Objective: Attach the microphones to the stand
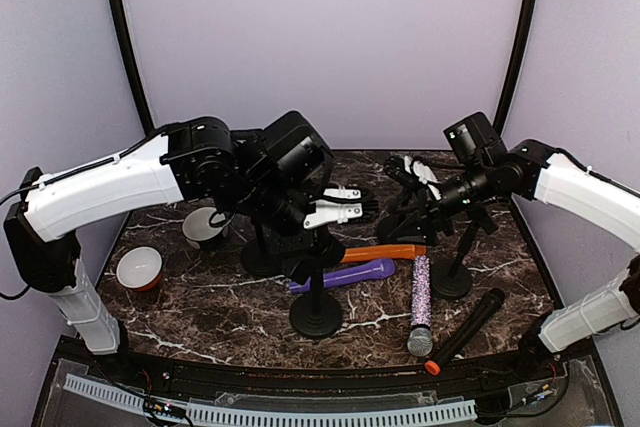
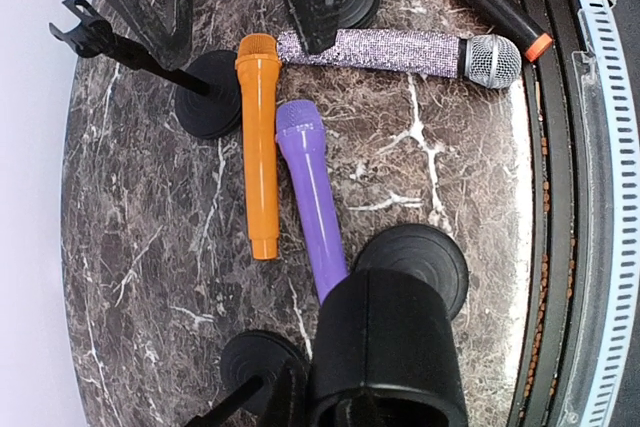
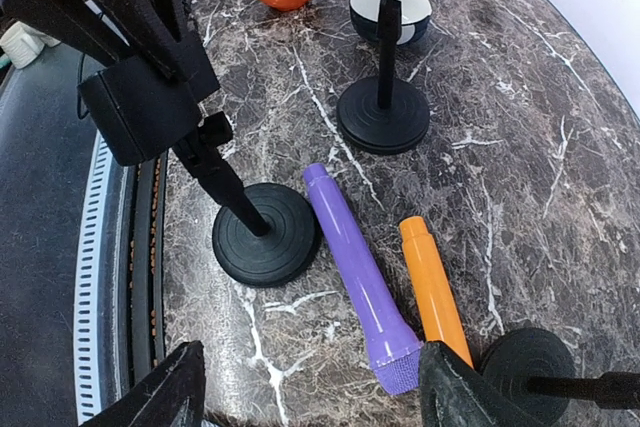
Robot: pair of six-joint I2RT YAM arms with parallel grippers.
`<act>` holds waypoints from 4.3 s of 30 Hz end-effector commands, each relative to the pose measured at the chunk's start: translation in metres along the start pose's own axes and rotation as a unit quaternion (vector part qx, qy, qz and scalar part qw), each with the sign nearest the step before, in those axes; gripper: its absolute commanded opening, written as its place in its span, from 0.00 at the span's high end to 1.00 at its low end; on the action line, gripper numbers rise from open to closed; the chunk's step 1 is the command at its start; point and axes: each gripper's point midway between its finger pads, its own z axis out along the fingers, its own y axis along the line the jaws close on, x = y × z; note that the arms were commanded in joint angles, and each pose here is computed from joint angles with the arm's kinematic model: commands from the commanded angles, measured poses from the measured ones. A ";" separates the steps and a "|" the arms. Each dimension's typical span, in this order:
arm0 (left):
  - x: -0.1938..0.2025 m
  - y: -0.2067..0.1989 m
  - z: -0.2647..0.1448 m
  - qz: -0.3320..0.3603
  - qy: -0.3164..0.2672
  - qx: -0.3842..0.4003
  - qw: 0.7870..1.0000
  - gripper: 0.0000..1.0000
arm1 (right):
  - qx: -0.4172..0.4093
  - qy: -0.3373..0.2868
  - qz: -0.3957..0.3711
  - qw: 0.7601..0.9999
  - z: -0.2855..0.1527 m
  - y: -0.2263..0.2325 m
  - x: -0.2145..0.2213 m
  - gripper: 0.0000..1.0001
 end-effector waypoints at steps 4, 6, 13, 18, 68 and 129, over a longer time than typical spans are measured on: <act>-0.004 0.017 -0.004 0.014 -0.034 -0.067 0.997 0.62 | -0.023 -0.012 -0.020 0.999 0.002 0.011 -0.012 0.27; -0.006 0.024 -0.014 -0.001 -0.049 -0.087 0.995 0.50 | -0.028 -0.012 -0.024 0.999 0.004 0.014 -0.013 0.27; -0.012 0.038 -0.077 -0.104 -0.162 -0.140 0.971 0.32 | -0.040 0.003 -0.055 0.998 0.013 0.026 -0.020 0.27; 0.022 0.027 -0.086 -0.192 -0.230 -0.155 0.942 0.28 | -0.050 -0.005 -0.082 0.995 0.015 0.037 -0.045 0.27; 0.064 -0.050 0.061 -0.321 -0.483 -0.165 0.798 0.34 | -0.101 -0.070 -0.035 0.992 0.045 0.048 -0.157 0.87; -0.028 0.065 -0.006 -0.540 -0.412 -0.106 0.727 1.00 | -0.027 -0.157 0.154 0.975 0.009 -0.049 -0.168 0.35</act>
